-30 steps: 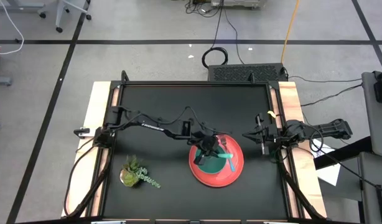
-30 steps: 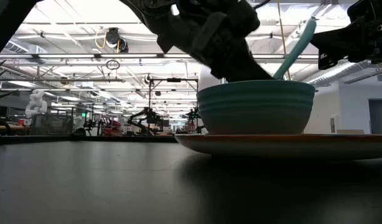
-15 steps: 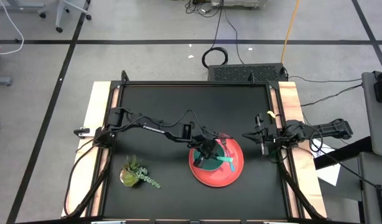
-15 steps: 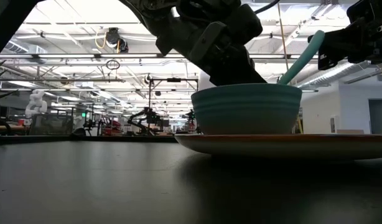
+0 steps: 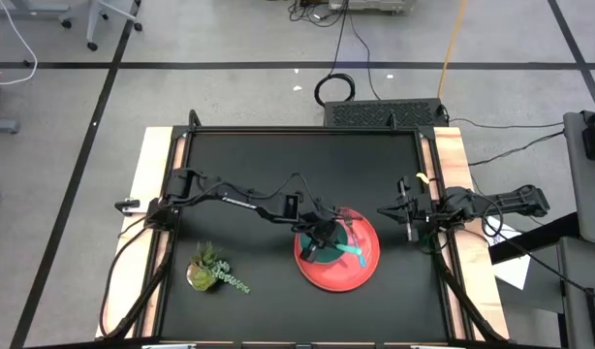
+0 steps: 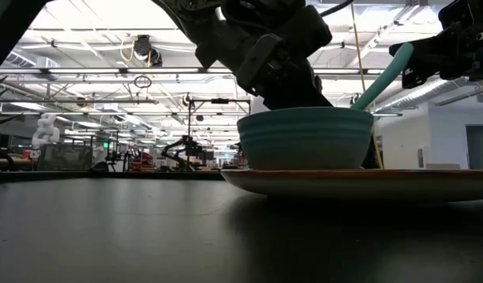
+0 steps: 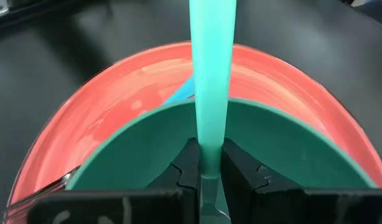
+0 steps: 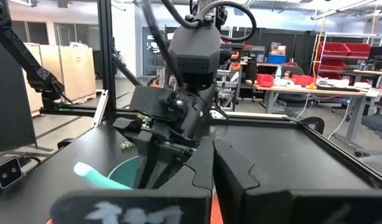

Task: Pick and place plate/cup/fork/spoon on tray
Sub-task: Put the spoon into the green bowl

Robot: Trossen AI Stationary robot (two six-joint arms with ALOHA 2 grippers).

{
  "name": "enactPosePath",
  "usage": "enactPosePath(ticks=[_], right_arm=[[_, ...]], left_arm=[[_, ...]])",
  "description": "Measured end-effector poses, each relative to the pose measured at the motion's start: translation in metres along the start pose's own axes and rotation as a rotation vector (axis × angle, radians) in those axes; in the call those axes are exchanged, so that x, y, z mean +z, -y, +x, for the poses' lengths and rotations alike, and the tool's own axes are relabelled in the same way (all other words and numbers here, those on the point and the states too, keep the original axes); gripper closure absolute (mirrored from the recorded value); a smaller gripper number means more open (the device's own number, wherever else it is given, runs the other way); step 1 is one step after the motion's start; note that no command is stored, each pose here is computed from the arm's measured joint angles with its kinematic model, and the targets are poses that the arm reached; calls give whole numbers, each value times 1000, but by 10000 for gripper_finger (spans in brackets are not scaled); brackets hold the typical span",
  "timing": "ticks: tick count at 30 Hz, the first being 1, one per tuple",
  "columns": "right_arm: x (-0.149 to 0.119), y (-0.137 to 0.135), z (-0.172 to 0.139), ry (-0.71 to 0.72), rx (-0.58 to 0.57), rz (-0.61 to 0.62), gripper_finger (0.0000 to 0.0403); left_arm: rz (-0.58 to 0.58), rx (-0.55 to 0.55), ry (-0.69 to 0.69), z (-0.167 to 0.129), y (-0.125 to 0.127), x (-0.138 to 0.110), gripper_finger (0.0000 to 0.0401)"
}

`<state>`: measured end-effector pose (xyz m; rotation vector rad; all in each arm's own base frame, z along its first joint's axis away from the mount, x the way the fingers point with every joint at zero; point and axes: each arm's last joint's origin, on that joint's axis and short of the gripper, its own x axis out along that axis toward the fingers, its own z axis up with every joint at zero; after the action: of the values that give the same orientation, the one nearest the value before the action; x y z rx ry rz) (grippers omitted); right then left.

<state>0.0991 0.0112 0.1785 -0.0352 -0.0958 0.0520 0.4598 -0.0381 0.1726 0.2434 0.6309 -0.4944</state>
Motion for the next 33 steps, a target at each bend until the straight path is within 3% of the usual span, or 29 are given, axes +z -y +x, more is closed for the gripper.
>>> enactPosePath(ticks=[23,33], right_arm=[[0,0,0,5,-1,0,403],[0,0,0,4,-1,0,403]], left_arm=[[42,-11,-20,12,9,-4,362],[45,-14,-27,13,10,-6,344]])
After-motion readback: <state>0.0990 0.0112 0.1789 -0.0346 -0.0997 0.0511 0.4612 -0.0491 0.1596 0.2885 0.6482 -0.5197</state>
